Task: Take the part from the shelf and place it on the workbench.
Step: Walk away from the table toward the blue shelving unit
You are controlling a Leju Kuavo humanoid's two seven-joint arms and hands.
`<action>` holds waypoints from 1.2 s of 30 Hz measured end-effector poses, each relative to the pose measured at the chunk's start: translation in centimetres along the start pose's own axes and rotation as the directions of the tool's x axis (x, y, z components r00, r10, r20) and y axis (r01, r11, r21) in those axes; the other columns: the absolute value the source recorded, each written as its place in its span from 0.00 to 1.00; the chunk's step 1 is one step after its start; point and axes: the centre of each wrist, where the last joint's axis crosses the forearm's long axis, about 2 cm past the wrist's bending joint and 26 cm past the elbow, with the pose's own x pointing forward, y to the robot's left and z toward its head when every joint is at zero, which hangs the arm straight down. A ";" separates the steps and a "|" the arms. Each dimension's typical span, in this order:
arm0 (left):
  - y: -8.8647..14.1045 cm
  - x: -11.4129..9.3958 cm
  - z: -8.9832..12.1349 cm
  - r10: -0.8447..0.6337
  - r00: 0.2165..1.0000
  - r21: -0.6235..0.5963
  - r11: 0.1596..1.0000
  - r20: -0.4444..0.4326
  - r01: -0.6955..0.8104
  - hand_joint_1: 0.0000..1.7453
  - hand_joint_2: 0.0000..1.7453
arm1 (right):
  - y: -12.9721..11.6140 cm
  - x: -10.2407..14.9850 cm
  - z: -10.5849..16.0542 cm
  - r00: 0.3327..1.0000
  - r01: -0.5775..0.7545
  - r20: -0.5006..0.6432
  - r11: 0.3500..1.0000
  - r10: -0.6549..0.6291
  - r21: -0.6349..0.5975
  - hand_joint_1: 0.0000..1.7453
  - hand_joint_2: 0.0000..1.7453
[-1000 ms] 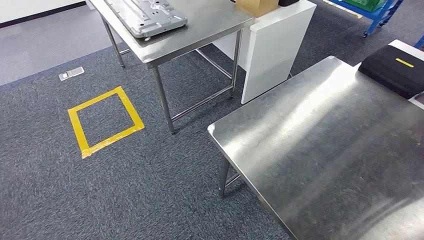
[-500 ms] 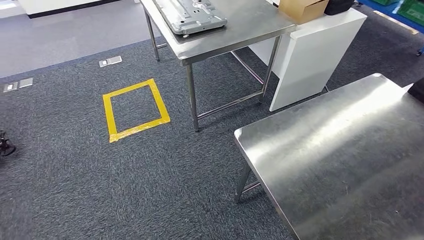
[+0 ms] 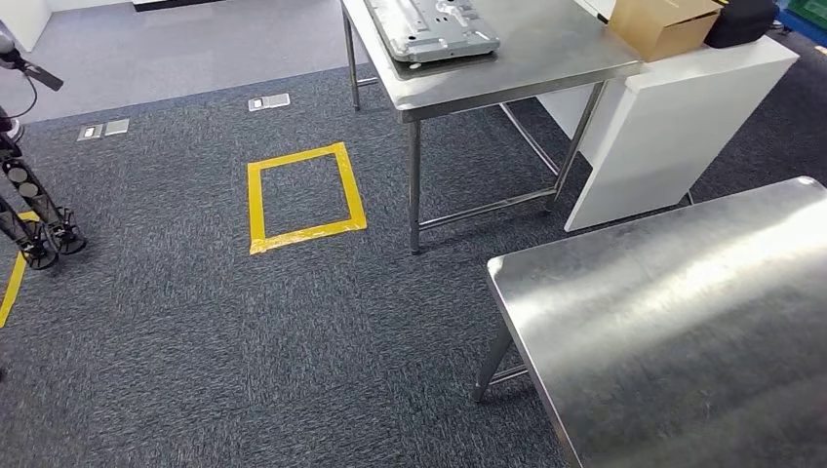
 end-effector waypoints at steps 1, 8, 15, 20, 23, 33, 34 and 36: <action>0.0 0.0 0.0 0.000 1.000 0.000 1.000 0.000 0.000 0.00 0.00 | 0.0 0.0 0.0 1.000 0.000 0.001 1.000 0.000 0.001 0.00 0.00; 0.0 0.1 0.0 -0.002 1.000 -0.001 1.000 0.001 0.002 0.00 0.00 | 0.2 0.0 0.0 1.000 0.001 0.001 1.000 -0.001 0.003 0.00 0.00; -0.1 0.1 0.0 -0.010 1.000 -0.005 1.000 0.001 0.010 0.00 0.00 | 0.2 -0.3 0.1 1.000 0.000 -0.003 1.000 0.000 0.003 0.00 0.00; 0.0 -0.2 0.1 -0.011 1.000 -0.005 1.000 -0.004 0.011 0.00 0.00 | 0.2 0.0 0.0 1.000 -0.003 0.001 1.000 0.002 0.002 0.00 0.00; 0.0 0.0 0.0 -0.011 1.000 -0.005 1.000 0.000 0.011 0.00 0.00 | 0.3 -0.1 0.1 1.000 -0.003 0.000 1.000 0.003 0.004 0.00 0.00; 0.0 0.4 -0.1 -0.009 1.000 -0.004 1.000 0.003 0.009 0.00 0.00 | 0.3 0.3 0.0 1.000 -0.012 0.007 1.000 0.012 0.008 0.00 0.00; 0.0 0.4 -0.1 -0.009 1.000 -0.004 1.000 0.003 0.009 0.00 0.00 | 0.2 0.4 0.0 1.000 -0.012 0.010 1.000 0.012 0.008 0.00 0.00; -0.1 0.3 -0.1 -0.009 1.000 -0.006 1.000 -0.001 0.009 0.00 0.00 | 0.2 0.6 -0.1 1.000 -0.014 0.014 1.000 0.014 0.008 0.00 0.00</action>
